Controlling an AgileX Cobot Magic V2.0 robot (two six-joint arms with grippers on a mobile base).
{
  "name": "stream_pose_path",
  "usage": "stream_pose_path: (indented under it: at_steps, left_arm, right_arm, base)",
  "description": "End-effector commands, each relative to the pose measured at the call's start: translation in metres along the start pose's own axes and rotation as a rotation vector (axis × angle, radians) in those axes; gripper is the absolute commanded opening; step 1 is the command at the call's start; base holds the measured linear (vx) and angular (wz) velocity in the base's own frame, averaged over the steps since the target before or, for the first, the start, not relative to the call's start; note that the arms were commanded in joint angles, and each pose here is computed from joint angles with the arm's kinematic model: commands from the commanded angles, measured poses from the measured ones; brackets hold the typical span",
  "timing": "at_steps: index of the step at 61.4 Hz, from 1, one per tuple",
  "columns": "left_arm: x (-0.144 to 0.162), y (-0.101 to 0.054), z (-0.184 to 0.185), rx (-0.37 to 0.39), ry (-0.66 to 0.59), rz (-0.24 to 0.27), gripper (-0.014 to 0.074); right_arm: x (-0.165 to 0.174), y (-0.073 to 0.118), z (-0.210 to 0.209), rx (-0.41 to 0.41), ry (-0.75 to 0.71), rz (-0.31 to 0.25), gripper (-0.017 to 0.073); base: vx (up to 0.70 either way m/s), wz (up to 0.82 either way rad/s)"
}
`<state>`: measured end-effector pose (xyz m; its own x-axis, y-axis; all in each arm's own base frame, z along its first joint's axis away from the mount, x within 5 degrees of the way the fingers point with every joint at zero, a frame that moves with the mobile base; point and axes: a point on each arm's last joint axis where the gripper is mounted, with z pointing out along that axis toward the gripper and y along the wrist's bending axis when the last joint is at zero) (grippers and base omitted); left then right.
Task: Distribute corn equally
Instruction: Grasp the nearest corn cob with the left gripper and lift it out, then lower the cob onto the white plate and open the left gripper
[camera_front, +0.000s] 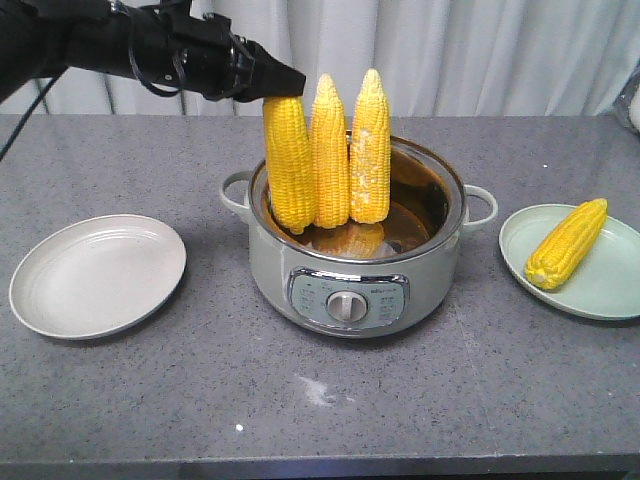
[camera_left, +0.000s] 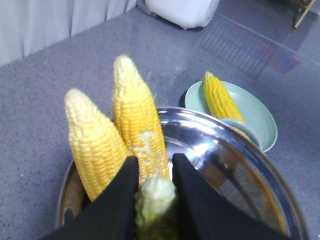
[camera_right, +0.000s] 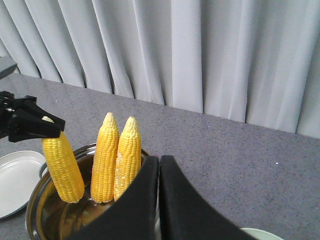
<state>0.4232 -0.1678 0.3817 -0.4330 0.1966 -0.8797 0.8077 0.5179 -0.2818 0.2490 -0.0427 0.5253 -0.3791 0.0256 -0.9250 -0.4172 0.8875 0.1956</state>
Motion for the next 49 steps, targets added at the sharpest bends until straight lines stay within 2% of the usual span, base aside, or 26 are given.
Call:
stream_pose_path:
  at_steps: [1, 11, 18, 22, 27, 31, 40, 46, 49]
  left_arm:
    - [-0.044, -0.045, -0.046, 0.014, -0.175, 0.066, -0.0008]
    - [-0.064, -0.083, -0.087, 0.001, -0.244, 0.155, -0.0008]
    - [-0.07, -0.109, -0.115, -0.039, -0.232, 0.236, -0.0008]
    - [-0.068, -0.121, -0.13, -0.087, -0.186, 0.272, -0.0008]
    - [-0.063, -0.128, -0.148, -0.197, -0.094, 0.293, -0.0008]
    - [-0.057, -0.128, -0.159, -0.299, -0.02, 0.257, -0.0008]
    - [-0.042, -0.11, -0.175, -0.559, 0.146, 0.107, -0.0008]
    - [-0.036, -0.095, -0.18, -0.724, 0.176, -0.005, -0.0008]
    - [-0.034, -0.088, -0.18, -0.778, 0.182, -0.049, -0.0008]
  right_arm:
    - [-0.006, 0.014, -0.011, -0.034, -0.032, -0.024, -0.0008]
    - [-0.006, 0.014, -0.011, -0.034, -0.032, -0.024, -0.0008]
    - [-0.006, 0.014, -0.011, -0.034, -0.032, -0.024, -0.0008]
    - [-0.006, 0.014, -0.011, -0.034, -0.032, -0.024, -0.0008]
    - [-0.006, 0.014, -0.011, -0.034, -0.032, -0.024, -0.0008]
    - [-0.006, 0.014, -0.011, -0.035, -0.033, -0.024, -0.0008]
    - [-0.006, 0.014, -0.011, -0.037, -0.035, -0.023, -0.0008]
    - [-0.006, 0.015, -0.011, -0.039, -0.036, -0.023, -0.0008]
    - [-0.006, 0.015, -0.011, -0.039, -0.036, -0.023, -0.0008]
  base:
    - [0.0, 0.0]
    - [0.0, 0.0]
    - [0.0, 0.0]
    - [0.0, 0.0]
    - [0.0, 0.0]
    - [0.0, 0.0]
    - [0.0, 0.0]
    - [0.0, 0.0]
    - [0.0, 0.0]
